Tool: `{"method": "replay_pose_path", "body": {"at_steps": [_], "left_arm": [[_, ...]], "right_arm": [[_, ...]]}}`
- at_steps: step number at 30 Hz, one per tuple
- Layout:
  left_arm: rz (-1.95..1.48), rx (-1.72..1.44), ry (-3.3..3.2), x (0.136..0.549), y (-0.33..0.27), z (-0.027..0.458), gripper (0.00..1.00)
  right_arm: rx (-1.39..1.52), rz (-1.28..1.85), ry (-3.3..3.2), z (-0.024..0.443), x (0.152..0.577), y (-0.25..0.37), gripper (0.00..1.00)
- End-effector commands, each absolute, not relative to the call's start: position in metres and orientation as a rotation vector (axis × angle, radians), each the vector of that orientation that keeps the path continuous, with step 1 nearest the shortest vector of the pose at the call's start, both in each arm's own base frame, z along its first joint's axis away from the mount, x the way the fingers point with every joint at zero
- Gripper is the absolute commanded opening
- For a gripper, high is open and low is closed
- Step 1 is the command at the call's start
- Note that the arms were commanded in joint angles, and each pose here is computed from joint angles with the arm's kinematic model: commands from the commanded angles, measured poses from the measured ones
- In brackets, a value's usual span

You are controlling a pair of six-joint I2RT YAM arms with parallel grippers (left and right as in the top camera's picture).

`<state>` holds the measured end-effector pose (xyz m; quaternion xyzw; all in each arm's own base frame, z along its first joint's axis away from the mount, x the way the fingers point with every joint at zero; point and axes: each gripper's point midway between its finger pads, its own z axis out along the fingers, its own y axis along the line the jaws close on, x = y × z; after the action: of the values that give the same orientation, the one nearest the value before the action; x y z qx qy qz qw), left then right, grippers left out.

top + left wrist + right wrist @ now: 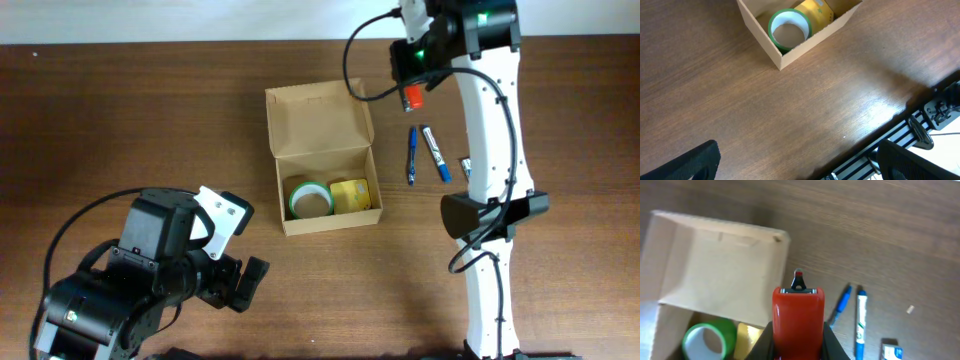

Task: Pack container
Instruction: 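Lift the orange-red object and lower it into the box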

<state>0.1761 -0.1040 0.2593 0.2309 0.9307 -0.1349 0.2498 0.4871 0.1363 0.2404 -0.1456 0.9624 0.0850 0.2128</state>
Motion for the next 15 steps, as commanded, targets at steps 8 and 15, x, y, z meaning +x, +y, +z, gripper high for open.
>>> {"method": "replay_pose_path", "body": {"at_steps": [8, 15], "left_arm": [[-0.379, 0.655, 2.515, 0.175, -0.106, 0.262, 0.99], [-0.379, 0.654, 2.515, 0.175, -0.106, 0.262, 1.0]], "right_arm": [[-0.743, 0.317, 2.545, 0.267, 0.448, 0.219, 0.04], [-0.799, 0.321, 2.622, 0.25, 0.432, 0.229, 0.04]]}}
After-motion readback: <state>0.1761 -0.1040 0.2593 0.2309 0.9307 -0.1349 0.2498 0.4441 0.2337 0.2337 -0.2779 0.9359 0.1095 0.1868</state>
